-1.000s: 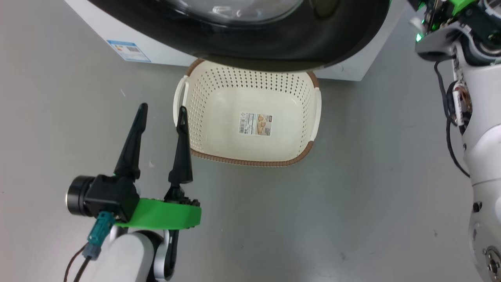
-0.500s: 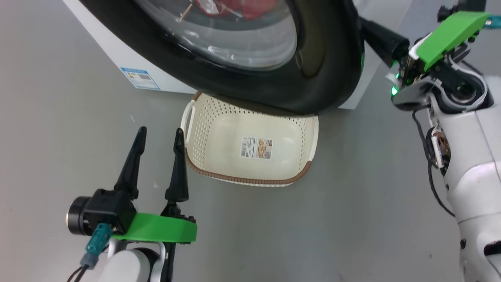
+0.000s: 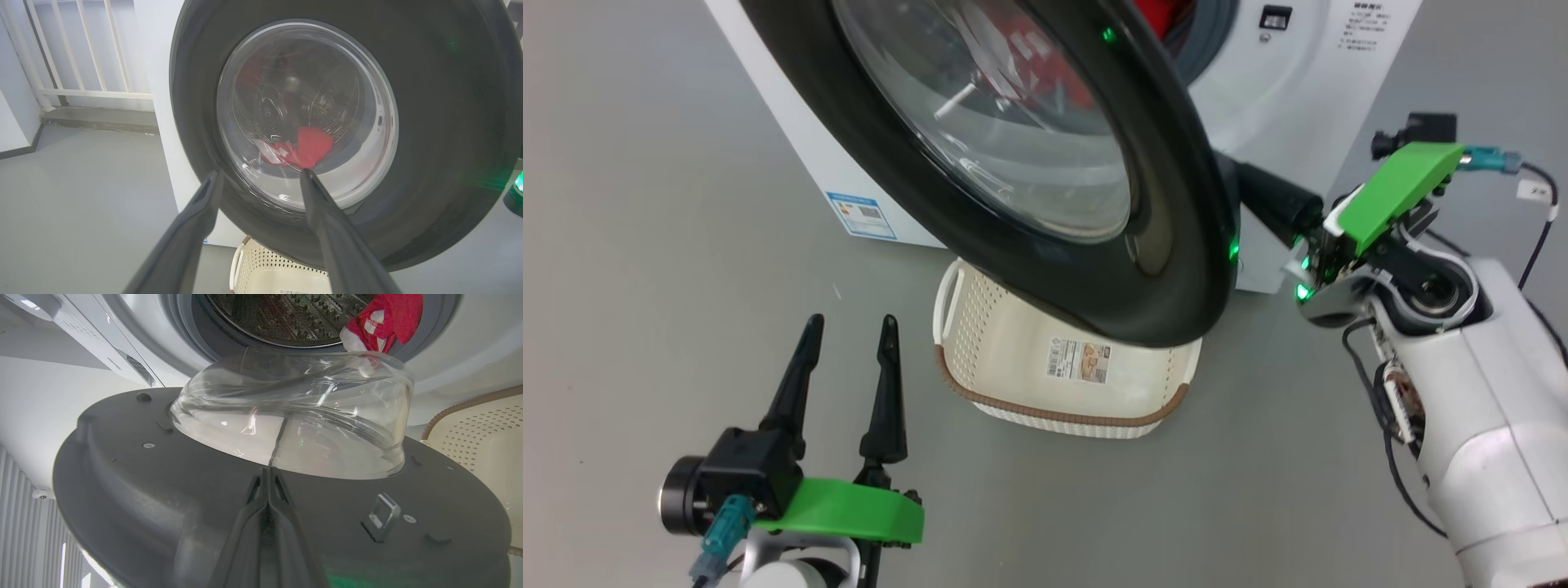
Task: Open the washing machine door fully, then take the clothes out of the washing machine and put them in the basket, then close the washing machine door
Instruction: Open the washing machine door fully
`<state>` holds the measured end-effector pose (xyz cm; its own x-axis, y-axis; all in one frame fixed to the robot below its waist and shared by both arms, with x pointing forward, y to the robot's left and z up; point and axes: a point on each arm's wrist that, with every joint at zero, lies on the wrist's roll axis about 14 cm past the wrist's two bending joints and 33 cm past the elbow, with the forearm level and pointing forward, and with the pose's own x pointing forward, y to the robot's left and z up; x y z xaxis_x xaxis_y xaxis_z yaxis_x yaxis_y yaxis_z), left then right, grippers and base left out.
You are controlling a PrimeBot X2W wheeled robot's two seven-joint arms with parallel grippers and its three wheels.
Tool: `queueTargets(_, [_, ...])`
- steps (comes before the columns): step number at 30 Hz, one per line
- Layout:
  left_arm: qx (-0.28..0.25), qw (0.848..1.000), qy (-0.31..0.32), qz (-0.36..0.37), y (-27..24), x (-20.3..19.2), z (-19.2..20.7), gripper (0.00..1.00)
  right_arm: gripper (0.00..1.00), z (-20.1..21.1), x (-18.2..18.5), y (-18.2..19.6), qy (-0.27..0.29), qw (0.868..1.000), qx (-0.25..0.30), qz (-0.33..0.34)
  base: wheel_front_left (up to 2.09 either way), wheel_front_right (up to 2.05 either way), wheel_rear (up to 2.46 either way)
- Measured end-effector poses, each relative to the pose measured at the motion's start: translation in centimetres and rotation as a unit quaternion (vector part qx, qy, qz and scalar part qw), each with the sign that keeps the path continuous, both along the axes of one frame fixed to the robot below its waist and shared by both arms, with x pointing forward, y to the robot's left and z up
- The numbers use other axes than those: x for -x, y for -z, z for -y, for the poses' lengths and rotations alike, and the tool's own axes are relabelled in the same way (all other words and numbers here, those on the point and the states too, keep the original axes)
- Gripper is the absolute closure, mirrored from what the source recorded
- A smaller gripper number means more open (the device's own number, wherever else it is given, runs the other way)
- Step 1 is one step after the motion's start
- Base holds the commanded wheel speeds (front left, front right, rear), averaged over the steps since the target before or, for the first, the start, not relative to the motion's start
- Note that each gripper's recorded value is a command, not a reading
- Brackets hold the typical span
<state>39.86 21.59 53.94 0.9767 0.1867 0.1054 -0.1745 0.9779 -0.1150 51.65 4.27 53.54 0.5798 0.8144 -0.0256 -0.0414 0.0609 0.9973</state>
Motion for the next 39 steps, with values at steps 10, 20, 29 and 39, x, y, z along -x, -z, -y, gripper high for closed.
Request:
queueTargets(10, [0.002,1.0,-0.025,0.008,-1.1,2.6,-1.5,0.0,1.0,-2.7,3.7,-0.7,-0.044,0.999,-0.007,0.009,0.0,0.0,0.0])
queueTargets(20, [0.0,0.999,-0.05,0.011,-1.7,4.9,-3.0,0.0,1.0,-5.2,7.4,-0.6,-0.09,0.996,-0.009,0.013,0.0,0.0,0.0])
queueTargets(29, [0.004,0.997,-0.072,0.019,-2.3,6.6,-4.2,0.0,1.0,-7.6,9.9,-0.6,-0.128,0.992,-0.015,0.009,0.0,0.0,0.0])
queueTargets(39, [0.012,0.995,-0.094,0.014,-2.1,8.2,-5.2,0.0,1.0,-9.7,11.8,-0.7,-0.166,0.986,-0.014,0.01,0.0,0.0,0.0])
